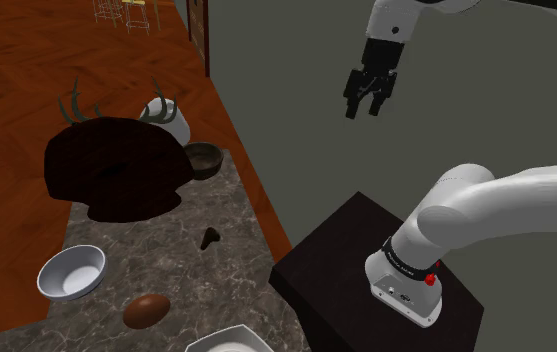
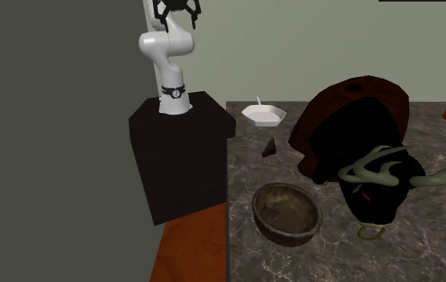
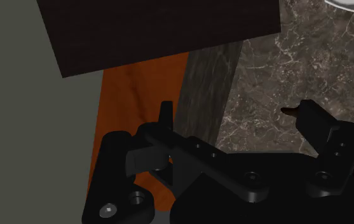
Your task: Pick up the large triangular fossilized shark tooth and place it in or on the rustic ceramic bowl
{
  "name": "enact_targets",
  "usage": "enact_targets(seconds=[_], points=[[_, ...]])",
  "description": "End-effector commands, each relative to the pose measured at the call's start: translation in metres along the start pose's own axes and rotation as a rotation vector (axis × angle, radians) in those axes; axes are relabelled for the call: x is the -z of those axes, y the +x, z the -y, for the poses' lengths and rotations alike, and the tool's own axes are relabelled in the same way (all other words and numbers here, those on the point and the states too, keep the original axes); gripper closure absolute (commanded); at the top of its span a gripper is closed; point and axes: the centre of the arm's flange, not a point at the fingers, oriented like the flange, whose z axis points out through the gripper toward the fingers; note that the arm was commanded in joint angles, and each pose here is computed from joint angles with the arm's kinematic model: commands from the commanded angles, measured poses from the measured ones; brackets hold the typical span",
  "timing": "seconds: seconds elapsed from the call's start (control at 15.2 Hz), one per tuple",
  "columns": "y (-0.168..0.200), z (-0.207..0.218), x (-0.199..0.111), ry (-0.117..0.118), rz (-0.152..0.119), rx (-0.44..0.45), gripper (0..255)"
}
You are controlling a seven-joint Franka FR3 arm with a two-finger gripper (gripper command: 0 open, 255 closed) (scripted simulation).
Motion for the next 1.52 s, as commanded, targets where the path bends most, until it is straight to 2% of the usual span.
enact_targets(seconds=[0.0, 0.73, 1.45], points=[[0.0, 0.0, 0.0, 0.0, 0.0, 0.0, 0], [-0.004, 0.085, -0.112, 0.057, -0.038, -0.404, 0], [0.031, 0.17, -0.218, 0.113, -0.076, -0.808, 0]])
